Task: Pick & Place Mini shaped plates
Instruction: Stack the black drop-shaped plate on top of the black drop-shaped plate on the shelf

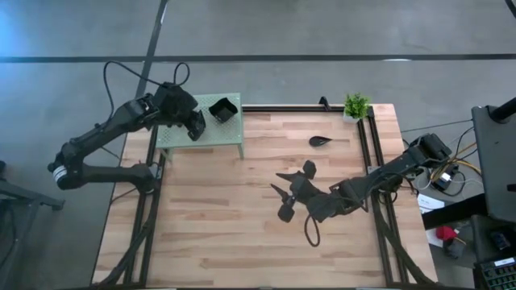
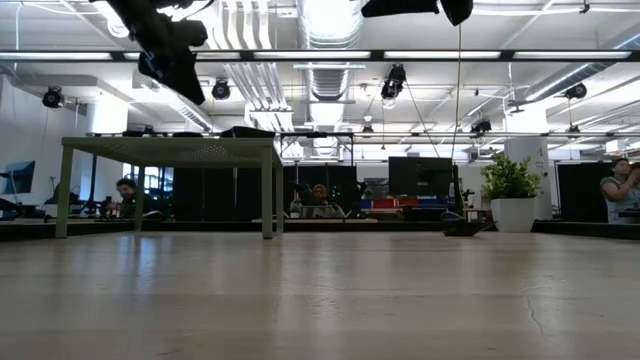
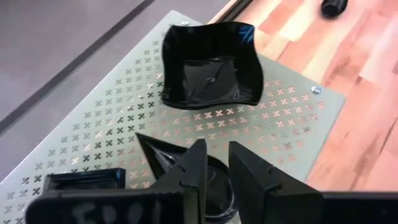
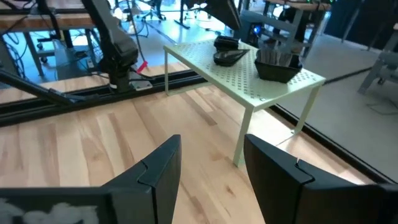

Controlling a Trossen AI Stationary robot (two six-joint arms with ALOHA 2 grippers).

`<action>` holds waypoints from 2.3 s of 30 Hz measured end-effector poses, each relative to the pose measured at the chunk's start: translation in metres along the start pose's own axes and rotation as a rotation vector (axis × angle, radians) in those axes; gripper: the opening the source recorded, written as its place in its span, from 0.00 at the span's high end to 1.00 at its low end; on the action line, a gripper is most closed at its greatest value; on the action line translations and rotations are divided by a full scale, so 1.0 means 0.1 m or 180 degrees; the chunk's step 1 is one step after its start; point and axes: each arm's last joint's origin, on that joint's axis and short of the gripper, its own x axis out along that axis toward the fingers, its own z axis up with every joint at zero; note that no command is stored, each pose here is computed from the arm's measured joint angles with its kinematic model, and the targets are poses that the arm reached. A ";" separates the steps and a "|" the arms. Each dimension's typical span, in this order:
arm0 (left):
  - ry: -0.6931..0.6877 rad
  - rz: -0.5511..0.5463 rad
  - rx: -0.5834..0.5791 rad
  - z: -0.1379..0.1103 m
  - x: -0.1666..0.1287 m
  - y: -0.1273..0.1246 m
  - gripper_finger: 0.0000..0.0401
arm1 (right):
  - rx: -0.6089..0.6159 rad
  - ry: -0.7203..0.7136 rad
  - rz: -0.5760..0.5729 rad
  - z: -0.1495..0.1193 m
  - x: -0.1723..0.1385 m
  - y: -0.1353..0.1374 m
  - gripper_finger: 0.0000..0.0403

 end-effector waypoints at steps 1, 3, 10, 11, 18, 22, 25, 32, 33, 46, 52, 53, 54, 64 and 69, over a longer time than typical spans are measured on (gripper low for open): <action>-0.0006 0.0003 -0.0001 0.00 -0.01 0.00 0.85 | 0.0029 0.0004 -0.0009 0.00 0.01 -0.01 0.58; 0.0052 0.0003 0.0001 -0.04 0.00 0.00 0.85 | 0.0086 0.0006 -0.0026 0.00 0.02 -0.02 0.58; 0.0444 -0.0358 0.0042 -0.21 0.14 -0.05 0.85 | 0.0074 0.0022 -0.0036 0.00 0.02 -0.02 0.58; 0.0477 -0.0425 0.0052 -0.24 0.16 -0.06 0.85 | 0.0073 0.0022 -0.0036 0.00 0.02 -0.02 0.58; 0.0593 -0.0583 0.0057 -0.32 0.23 -0.08 0.86 | 0.0069 0.0023 -0.0036 0.00 0.02 -0.02 0.58; 0.0596 -0.0585 0.0059 -0.33 0.24 -0.08 0.85 | 0.0056 0.0025 -0.0036 0.00 0.02 -0.02 0.58; 0.0643 -0.0586 0.0057 -0.37 0.27 -0.09 0.86 | 0.0056 0.0025 -0.0036 0.00 0.02 -0.02 0.58; 0.0651 -0.0419 -0.0004 -0.41 0.35 -0.08 0.86 | 0.0056 0.0026 -0.0036 0.00 0.02 -0.02 0.58; 0.0632 -0.0405 -0.0016 -0.41 0.35 -0.07 0.86 | 0.0056 0.0026 -0.0036 0.00 0.02 -0.02 0.58; 0.0472 -0.0299 -0.0078 -0.38 0.29 -0.08 0.86 | 0.0059 0.0091 -0.0101 -0.02 0.06 -0.07 0.58; 0.0221 -0.0535 0.0080 -0.37 0.15 -0.22 0.87 | 0.0328 0.0627 -0.0463 -0.09 0.19 -0.44 0.58; 0.0154 -0.0580 0.0121 -0.36 0.12 -0.25 0.87 | 0.0362 0.0762 -0.0549 -0.12 0.22 -0.51 0.58; 0.0092 -0.0627 0.0163 -0.36 0.09 -0.28 0.87 | 0.0407 0.0903 -0.0642 -0.14 0.26 -0.60 0.58; -0.0419 -0.1072 0.0601 -0.30 -0.08 -0.56 0.87 | 0.0871 0.2033 -0.1582 -0.30 0.58 -1.47 0.58; -0.0417 -0.1150 0.0728 -0.30 -0.06 -0.63 0.87 | 0.1110 0.2514 -0.1623 -0.41 0.71 -1.90 0.58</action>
